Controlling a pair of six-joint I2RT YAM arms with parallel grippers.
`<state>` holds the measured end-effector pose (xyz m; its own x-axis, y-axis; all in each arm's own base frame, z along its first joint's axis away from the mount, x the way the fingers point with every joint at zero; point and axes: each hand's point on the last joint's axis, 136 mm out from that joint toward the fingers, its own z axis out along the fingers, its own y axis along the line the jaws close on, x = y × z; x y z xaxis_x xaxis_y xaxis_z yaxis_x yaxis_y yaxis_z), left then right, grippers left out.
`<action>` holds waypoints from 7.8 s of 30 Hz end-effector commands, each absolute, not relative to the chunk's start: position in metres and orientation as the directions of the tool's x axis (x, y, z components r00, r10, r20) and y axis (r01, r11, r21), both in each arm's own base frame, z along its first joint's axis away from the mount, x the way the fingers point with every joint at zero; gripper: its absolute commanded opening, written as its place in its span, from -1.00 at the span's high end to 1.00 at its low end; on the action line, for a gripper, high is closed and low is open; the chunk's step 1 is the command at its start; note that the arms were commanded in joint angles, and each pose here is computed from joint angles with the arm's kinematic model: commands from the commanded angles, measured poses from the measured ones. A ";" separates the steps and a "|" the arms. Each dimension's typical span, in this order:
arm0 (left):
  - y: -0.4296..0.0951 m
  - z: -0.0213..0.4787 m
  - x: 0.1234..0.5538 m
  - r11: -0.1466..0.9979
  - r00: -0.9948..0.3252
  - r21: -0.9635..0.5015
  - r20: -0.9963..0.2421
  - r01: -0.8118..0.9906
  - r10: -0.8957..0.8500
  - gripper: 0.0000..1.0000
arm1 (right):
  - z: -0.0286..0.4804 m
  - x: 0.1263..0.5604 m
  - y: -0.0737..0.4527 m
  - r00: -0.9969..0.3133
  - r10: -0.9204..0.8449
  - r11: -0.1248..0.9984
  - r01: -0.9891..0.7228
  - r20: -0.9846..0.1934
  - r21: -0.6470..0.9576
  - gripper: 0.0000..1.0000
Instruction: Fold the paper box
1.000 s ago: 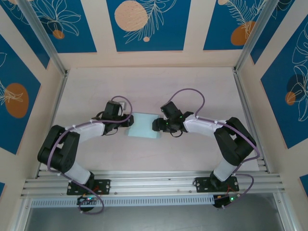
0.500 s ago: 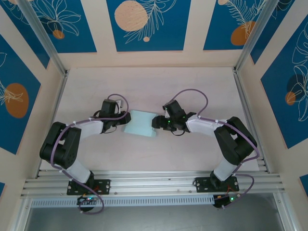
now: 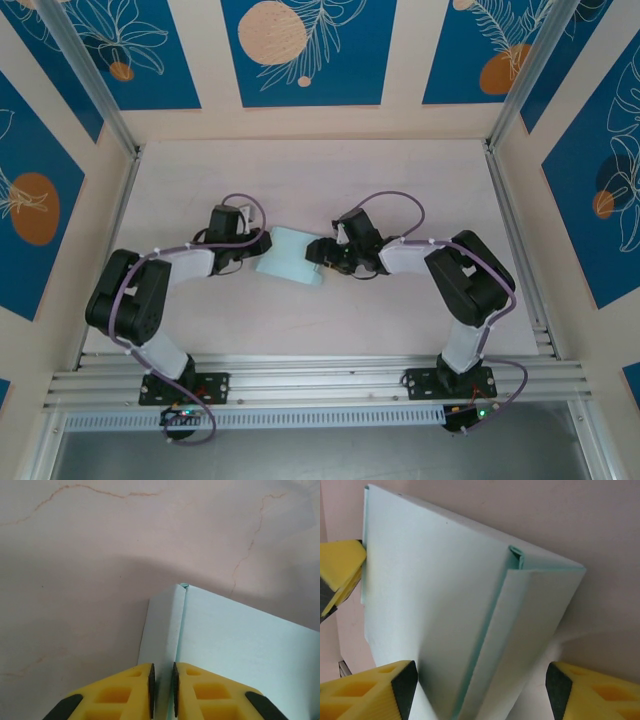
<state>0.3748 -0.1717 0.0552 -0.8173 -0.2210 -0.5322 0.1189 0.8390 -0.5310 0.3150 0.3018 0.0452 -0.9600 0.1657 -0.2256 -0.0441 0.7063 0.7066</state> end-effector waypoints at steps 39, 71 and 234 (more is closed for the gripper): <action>-0.237 0.191 0.233 0.408 0.305 0.502 -0.836 0.763 0.457 -1.00 | 0.126 0.281 0.289 -0.949 0.065 0.432 0.306 0.309 0.849 0.20; -0.262 0.146 0.242 0.217 0.263 0.606 -0.602 0.765 0.754 -0.05 | 0.130 0.252 0.278 -0.899 -0.016 0.445 0.386 0.439 0.808 -0.06; -0.227 0.126 0.261 0.779 -0.701 -0.230 -0.627 0.584 0.340 1.00 | 0.168 0.274 0.301 -0.889 -0.075 0.894 -0.261 -0.452 0.364 0.79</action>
